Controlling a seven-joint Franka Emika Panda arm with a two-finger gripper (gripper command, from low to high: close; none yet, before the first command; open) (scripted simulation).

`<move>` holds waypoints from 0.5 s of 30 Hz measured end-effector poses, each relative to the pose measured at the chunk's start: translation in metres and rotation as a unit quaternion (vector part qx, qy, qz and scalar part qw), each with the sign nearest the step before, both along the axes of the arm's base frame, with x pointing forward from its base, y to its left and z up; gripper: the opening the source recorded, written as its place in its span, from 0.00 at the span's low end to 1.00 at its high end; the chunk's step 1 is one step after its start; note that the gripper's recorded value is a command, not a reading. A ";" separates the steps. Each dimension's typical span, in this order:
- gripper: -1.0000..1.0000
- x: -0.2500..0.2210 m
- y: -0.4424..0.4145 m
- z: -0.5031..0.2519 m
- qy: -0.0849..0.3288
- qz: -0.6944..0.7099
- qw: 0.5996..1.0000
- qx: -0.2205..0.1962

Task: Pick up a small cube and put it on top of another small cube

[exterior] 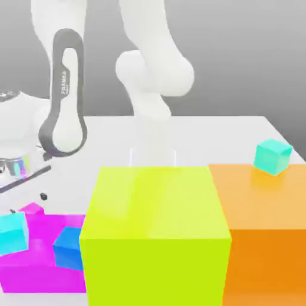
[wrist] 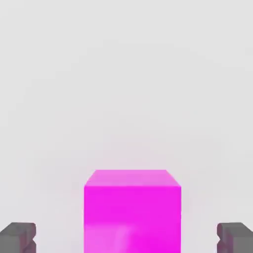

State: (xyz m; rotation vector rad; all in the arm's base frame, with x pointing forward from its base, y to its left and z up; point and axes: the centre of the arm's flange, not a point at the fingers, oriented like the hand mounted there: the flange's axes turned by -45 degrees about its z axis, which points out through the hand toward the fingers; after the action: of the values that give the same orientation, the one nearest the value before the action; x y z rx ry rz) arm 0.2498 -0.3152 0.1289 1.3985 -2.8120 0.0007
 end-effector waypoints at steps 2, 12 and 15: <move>0.00 0.000 0.000 0.000 0.000 0.000 1.000 0.000; 0.00 0.001 -0.001 0.044 -0.001 0.000 1.000 -0.001; 0.00 0.022 -0.001 0.074 -0.003 0.035 0.999 0.002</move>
State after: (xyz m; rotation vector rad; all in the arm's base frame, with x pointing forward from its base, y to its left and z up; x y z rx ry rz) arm 0.2714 -0.3165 0.2025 1.5000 -2.7675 0.0007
